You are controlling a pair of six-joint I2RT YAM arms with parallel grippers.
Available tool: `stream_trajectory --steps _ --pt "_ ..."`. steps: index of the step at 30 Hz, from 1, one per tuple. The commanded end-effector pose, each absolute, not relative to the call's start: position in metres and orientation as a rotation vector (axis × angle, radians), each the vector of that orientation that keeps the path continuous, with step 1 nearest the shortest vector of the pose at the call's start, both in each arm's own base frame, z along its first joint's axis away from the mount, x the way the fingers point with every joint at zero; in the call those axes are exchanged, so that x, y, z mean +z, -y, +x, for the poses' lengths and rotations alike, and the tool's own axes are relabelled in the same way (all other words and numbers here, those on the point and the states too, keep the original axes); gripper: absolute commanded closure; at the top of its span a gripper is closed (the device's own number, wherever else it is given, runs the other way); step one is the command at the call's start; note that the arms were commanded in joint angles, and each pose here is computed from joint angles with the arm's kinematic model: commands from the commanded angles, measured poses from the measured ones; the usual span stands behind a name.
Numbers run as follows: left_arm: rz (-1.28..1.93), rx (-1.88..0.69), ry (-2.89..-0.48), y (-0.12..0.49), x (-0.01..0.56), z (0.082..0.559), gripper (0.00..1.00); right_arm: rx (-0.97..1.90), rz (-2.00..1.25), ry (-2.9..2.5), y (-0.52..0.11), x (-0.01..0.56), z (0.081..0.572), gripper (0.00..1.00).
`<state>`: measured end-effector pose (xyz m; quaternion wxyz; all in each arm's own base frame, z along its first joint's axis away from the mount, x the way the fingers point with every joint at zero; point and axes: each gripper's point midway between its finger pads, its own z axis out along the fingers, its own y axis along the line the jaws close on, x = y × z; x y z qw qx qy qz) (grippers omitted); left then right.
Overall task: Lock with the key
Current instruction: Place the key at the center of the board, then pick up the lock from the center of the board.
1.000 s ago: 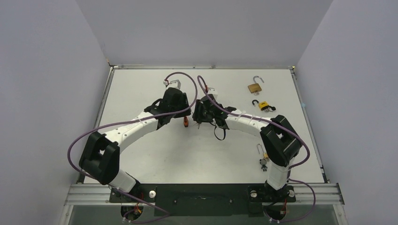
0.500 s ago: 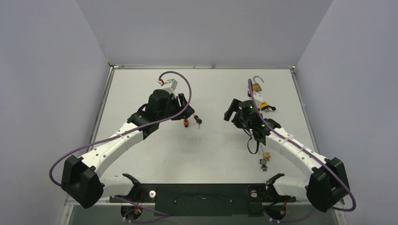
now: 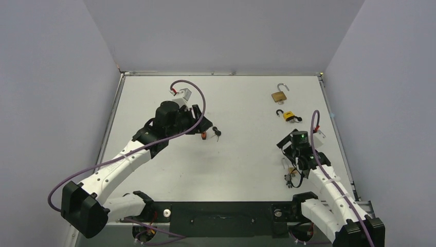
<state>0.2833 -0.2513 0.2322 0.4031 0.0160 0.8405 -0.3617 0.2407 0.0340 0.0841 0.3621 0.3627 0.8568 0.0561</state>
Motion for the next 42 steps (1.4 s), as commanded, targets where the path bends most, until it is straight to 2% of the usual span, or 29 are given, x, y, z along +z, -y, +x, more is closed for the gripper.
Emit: stream_trajectory --steps 1,6,14,23,31,38,42 --pt "0.045 -0.964 -2.046 0.249 0.251 0.287 0.5 0.085 1.156 -2.194 -0.011 0.061 0.219 0.16" --pt "0.022 -0.967 -2.047 0.238 0.249 0.292 0.5 0.015 1.337 -2.138 0.01 0.047 0.202 0.19" --pt "-0.006 -0.973 -2.043 0.23 0.25 0.297 0.5 -0.029 1.528 -2.063 0.02 0.043 0.19 0.31" --pt "-0.024 -0.982 -2.048 0.23 0.246 0.3 0.51 -0.059 1.592 -2.123 0.017 0.033 0.188 0.35" --pt "-0.043 -0.983 -2.052 0.226 0.245 0.304 0.5 -0.074 1.671 -2.124 0.02 0.022 0.186 0.46" --pt "-0.059 -0.992 -2.059 0.225 0.241 0.307 0.51 -0.052 1.686 -2.152 0.014 0.014 0.187 0.51" --pt "-0.073 -0.995 -2.064 0.224 0.239 0.308 0.51 -0.062 1.693 -2.201 0.011 0.007 0.184 0.6"
